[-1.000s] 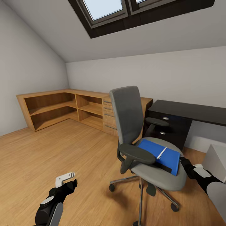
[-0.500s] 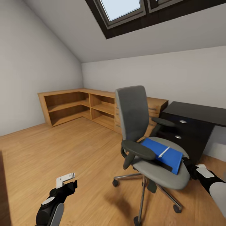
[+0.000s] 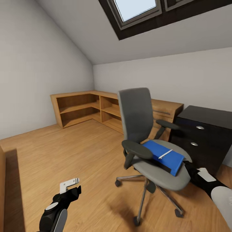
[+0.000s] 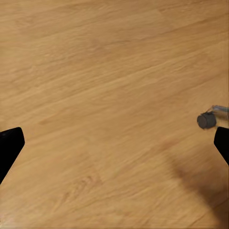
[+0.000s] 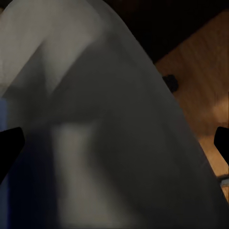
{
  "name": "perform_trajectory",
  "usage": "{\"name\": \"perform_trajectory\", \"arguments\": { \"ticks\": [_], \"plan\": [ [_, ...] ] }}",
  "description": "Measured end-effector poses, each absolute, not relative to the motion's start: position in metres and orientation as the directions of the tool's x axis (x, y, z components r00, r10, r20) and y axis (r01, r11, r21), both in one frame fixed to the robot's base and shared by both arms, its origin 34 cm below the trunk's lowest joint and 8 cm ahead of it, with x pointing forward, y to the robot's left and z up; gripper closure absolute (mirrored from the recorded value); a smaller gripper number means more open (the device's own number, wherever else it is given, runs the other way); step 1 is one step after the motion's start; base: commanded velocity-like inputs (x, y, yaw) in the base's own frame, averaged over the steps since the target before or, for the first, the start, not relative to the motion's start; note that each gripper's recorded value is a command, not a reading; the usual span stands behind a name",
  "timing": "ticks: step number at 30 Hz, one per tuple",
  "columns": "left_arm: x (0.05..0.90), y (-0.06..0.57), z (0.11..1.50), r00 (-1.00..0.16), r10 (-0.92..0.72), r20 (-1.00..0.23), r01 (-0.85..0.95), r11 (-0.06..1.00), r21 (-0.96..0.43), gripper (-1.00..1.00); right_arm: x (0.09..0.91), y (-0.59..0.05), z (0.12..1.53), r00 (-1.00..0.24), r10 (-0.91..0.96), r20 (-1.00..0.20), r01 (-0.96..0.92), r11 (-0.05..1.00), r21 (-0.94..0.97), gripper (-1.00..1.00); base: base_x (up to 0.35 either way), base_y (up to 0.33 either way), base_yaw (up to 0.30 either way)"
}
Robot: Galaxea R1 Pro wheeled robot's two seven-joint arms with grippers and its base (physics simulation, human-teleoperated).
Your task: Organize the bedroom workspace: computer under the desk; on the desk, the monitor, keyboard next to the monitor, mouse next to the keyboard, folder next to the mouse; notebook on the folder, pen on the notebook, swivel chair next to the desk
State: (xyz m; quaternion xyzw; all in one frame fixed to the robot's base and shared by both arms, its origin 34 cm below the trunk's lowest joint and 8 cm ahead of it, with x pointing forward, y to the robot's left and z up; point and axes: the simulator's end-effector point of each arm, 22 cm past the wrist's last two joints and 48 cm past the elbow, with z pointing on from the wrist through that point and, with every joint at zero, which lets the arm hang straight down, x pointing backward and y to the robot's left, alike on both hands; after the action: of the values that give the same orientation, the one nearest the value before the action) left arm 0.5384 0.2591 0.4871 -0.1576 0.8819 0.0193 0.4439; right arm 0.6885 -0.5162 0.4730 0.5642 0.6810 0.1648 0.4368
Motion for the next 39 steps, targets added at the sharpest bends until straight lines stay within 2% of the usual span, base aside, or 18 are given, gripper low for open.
{"name": "perform_trajectory", "arguments": {
  "ticks": [16, 21, 31, 39],
  "plan": [
    [0.539, 0.254, 0.487, -0.559, -0.255, -0.789, -0.284, 0.953, -0.107, -1.0, 0.694, -0.502, 0.473, 0.006, 0.916, -0.4, 0.614, 0.312, 0.725, -1.0, 0.0, 0.0, 0.0],
    [0.539, 0.255, 0.487, -0.56, -0.254, -0.788, -0.284, 0.953, -0.105, -1.0, 0.691, -0.502, 0.469, 0.005, 0.919, -0.394, 0.621, 0.306, 0.721, -1.0, -0.188, 0.0, 0.0],
    [0.539, 0.255, 0.487, -0.56, -0.254, -0.789, -0.285, 0.953, -0.105, -1.0, 0.691, -0.502, 0.467, 0.006, 0.92, -0.391, 0.624, 0.302, 0.721, -1.0, -0.024, 0.0, 0.0],
    [0.539, 0.255, 0.486, -0.561, -0.254, -0.788, -0.285, 0.953, -0.105, -1.0, 0.69, -0.5, 0.464, -0.004, 0.918, -0.396, 0.629, 0.311, 0.713, -1.0, -0.258, 0.0, 0.0]
  ]
}}
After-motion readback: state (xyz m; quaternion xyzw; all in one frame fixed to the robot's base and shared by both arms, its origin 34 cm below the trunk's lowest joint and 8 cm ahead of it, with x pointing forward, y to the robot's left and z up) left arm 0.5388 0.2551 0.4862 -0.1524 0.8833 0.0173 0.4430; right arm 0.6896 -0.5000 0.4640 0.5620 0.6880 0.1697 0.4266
